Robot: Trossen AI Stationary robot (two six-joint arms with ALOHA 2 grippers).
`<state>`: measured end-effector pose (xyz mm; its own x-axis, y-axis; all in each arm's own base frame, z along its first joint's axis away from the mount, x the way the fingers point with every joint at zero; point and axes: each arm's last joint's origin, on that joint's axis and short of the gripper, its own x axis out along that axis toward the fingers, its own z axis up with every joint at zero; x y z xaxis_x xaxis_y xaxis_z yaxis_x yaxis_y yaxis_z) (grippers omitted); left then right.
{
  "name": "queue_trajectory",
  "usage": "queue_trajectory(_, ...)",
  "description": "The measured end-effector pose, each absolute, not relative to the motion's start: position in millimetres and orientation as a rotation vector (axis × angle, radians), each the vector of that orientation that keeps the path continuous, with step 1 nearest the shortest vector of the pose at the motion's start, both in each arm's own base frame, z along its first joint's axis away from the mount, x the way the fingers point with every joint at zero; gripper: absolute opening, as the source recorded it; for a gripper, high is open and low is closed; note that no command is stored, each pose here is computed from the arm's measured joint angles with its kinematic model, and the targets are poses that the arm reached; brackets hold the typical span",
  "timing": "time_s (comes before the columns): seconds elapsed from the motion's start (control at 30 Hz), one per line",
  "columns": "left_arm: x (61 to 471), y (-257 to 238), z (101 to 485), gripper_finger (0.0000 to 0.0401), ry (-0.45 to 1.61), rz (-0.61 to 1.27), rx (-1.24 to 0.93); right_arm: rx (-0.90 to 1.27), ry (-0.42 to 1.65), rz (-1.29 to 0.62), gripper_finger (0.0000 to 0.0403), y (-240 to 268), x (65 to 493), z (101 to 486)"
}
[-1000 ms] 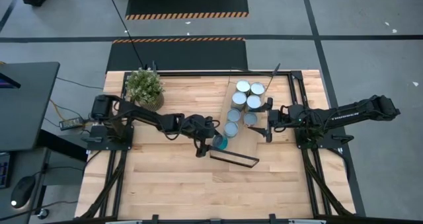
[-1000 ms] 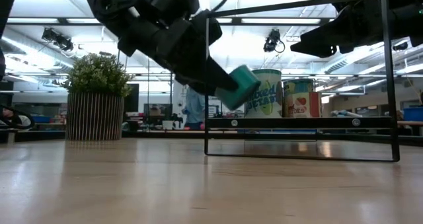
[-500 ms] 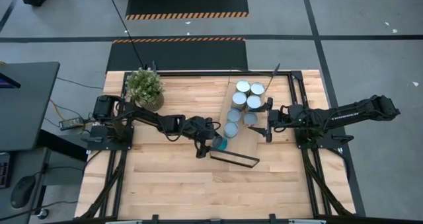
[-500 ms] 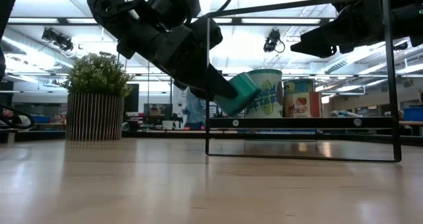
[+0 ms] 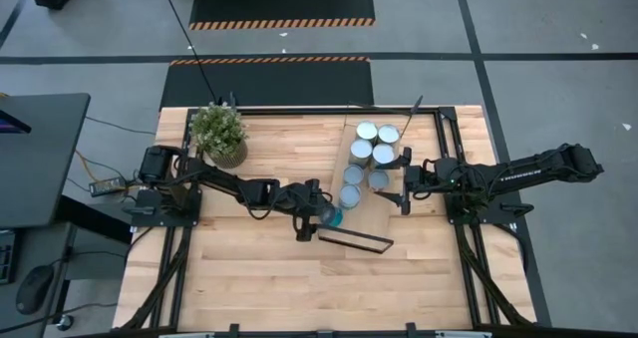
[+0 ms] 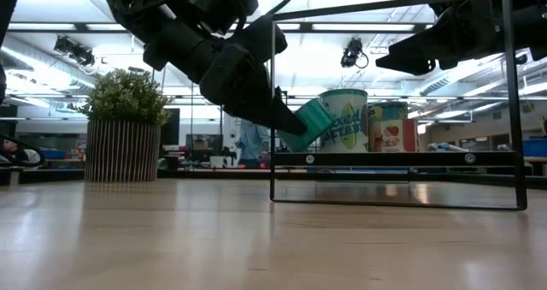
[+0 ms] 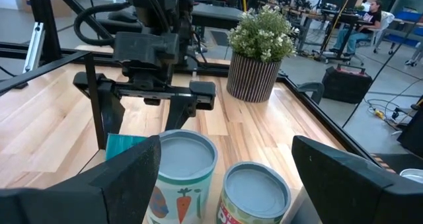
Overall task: Pick and place cans onto a shelf
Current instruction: Put the canned tuna on the shelf
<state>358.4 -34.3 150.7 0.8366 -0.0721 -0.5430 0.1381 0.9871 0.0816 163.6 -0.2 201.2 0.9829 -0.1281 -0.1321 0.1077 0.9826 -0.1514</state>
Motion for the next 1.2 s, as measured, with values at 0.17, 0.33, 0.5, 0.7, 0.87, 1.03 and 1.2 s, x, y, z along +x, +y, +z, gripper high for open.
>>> queue_trajectory(0.17,358.4,-34.1,150.6,0.0317,0.571,-0.109,0.118,-0.142,0.138,-0.119,0.0348,-0.2,163.6,201.6)
queue_trajectory(0.33,358.2,-33.6,150.5,0.0318,0.574,-0.082,0.111,-0.142,0.138,-0.119,0.0348,-0.2,163.6,201.5)
queue_trajectory(0.5,358.3,-32.5,150.4,0.0318,0.575,-0.089,0.115,-0.142,0.139,-0.119,0.0348,-0.2,163.6,201.5)
queue_trajectory(0.7,358.0,-33.6,150.1,0.0318,0.578,-0.122,0.109,-0.144,0.139,-0.119,0.0348,-0.2,163.6,201.5)
queue_trajectory(0.87,357.8,-31.4,149.4,0.0318,0.587,-0.137,0.048,-0.138,0.138,-0.12,0.0348,-0.2,163.6,201.5)
queue_trajectory(1.03,357.8,-30.7,149.4,0.0319,0.587,-0.136,0.038,-0.138,0.138,-0.12,0.0348,-0.2,163.6,201.5)
queue_trajectory(1.2,357.5,-26.5,148.5,0.0334,0.601,-0.113,-0.013,-0.138,0.138,-0.12,0.0348,-0.2,163.6,201.5)
